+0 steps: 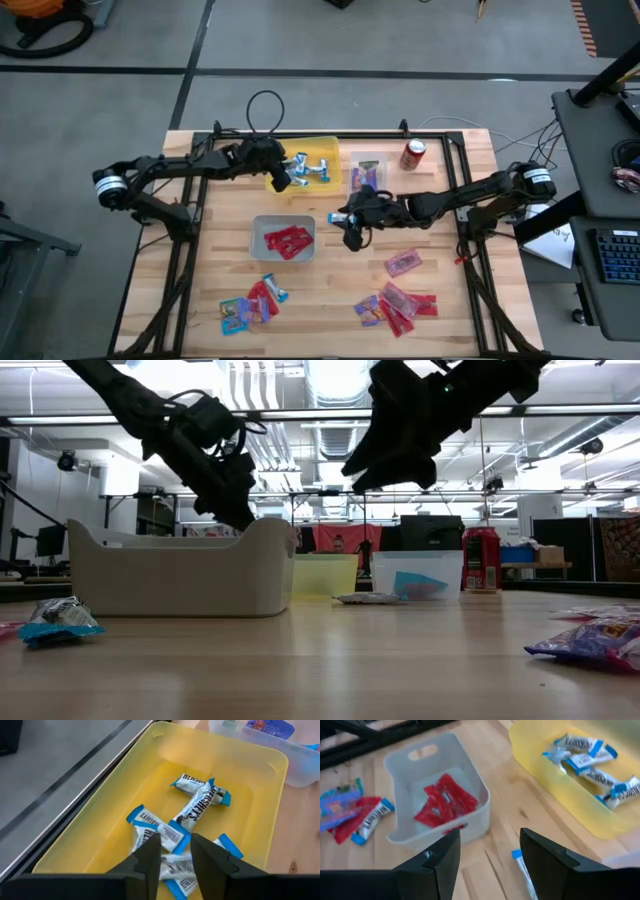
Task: Sort candy
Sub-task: Put the red candy into the gray bin
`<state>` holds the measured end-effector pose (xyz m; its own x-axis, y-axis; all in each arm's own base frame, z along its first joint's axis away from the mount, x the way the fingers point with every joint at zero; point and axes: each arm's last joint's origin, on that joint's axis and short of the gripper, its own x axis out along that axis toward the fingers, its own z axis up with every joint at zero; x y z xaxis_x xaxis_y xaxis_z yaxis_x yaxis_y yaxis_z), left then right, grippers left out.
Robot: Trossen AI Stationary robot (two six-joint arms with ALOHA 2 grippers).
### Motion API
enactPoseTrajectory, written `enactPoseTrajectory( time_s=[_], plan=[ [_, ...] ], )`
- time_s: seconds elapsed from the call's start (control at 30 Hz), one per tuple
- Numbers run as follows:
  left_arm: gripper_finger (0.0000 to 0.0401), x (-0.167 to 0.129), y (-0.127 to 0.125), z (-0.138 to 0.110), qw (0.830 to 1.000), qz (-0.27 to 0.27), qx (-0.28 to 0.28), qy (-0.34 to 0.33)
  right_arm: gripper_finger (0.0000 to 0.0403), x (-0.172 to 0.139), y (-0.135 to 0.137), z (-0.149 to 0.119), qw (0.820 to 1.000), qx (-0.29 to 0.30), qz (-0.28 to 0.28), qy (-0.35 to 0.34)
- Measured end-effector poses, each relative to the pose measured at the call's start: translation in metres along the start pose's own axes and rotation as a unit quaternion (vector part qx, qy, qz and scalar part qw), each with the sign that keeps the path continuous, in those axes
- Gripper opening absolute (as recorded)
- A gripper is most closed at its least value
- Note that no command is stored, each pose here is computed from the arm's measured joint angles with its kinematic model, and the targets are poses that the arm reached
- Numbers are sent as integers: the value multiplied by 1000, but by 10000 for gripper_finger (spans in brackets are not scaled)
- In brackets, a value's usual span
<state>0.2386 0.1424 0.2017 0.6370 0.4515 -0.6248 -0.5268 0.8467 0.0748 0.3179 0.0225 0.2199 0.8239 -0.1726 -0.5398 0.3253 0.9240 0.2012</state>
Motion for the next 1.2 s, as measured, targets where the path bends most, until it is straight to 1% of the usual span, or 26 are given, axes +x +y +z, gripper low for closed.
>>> enactPoseTrajectory(
  time_s=[0.17,0.3,0.4,0.53,0.63,0.73,0.8,0.87,1.03,1.13,1.2],
  plan=[
    [119,-7,0,2,1000,-4,-5,-3,196,-2,-3,-6,999,-6,-10,34],
    [125,-20,-8,8,999,-39,-10,-24,196,-8,-3,-5,997,7,-18,68],
    [125,-35,-21,10,996,-70,-7,-48,196,-12,-2,-1,995,12,-25,91],
    [125,-59,-43,10,990,-116,6,-81,193,-18,4,3,990,37,-1,135],
    [125,-76,-61,9,983,-154,24,-100,189,-21,9,2,984,69,23,165],
    [125,-91,-77,9,973,-192,40,-119,184,-25,17,-2,974,101,50,197],
    [125,-99,-84,9,969,-204,44,-128,180,-27,24,-6,965,121,69,220],
    [125,-104,-88,8,970,-200,43,-133,175,-31,33,-13,957,141,76,243],
    [125,-108,-90,8,970,-190,45,-142,161,-45,54,-35,929,187,57,315],
    [125,-108,-90,10,968,-187,60,-154,151,-53,70,-45,910,224,62,343],
    [125,-107,-91,12,966,-187,65,-165,145,-58,78,-52,900,246,54,356]
  ],
)
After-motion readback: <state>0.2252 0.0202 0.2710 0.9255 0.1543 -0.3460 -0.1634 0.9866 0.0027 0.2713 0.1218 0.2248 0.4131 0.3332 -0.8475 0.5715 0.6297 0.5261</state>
